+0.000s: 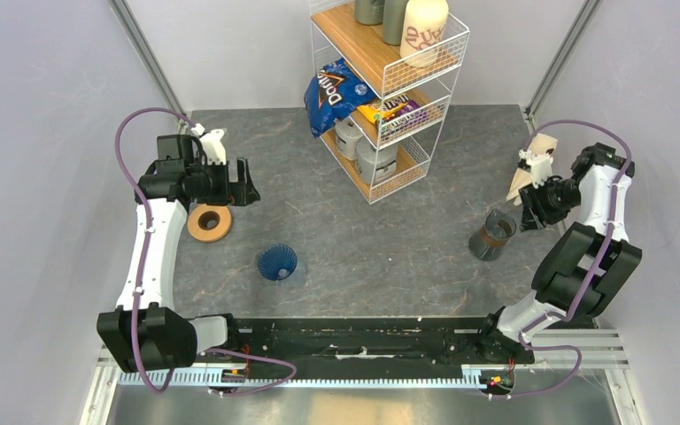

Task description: Place the coffee filter in the dripper

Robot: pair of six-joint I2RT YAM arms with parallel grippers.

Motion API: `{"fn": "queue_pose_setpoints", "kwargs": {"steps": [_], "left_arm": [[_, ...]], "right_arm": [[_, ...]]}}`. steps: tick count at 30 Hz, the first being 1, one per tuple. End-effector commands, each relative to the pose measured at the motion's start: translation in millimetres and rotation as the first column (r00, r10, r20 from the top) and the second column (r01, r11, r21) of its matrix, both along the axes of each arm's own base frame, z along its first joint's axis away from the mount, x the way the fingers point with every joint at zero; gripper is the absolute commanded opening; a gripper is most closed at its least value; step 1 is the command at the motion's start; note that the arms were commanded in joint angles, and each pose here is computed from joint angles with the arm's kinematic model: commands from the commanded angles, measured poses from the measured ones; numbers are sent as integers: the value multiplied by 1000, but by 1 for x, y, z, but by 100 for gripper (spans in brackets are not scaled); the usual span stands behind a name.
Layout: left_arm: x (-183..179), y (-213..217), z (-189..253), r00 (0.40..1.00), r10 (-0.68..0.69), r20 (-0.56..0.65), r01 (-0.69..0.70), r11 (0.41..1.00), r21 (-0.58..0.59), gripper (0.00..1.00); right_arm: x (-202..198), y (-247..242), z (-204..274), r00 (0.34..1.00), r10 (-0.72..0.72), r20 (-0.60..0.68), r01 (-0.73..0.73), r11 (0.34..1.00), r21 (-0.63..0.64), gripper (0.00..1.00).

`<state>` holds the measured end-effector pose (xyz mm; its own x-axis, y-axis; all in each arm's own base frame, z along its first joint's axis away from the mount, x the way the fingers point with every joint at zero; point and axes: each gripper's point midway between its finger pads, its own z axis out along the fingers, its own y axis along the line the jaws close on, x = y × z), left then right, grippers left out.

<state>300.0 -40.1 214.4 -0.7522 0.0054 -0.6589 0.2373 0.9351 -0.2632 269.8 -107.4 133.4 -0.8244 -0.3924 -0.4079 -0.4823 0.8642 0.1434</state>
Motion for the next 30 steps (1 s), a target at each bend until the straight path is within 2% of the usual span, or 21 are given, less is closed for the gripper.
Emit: {"fn": "queue_pose_setpoints", "kwargs": {"steps": [1,5,9,13,21,30], "left_arm": [[2,-9,15,998,-27,59,29,999,-37,100],[1,-11,17,998,-32,61,34,998,-47,100],[0,-12,16,998,-36,60,39,998,-52,100],[0,-13,14,998,-42,55,45,997,-54,100],[-7,-21,12,993,-98,66,103,992,-71,100],[-19,-26,8,989,-127,72,133,988,-84,100]], "right_arm": [[-22,13,-1,990,141,-1,-141,990,27,49],[-44,34,-13,973,230,-17,-228,968,102,50],[-55,49,-19,960,280,29,-281,951,132,53],[-48,55,-16,959,273,68,-281,945,166,55],[-41,87,-19,923,370,101,-383,904,188,56],[-31,127,-26,868,478,137,-496,853,162,60]]}}
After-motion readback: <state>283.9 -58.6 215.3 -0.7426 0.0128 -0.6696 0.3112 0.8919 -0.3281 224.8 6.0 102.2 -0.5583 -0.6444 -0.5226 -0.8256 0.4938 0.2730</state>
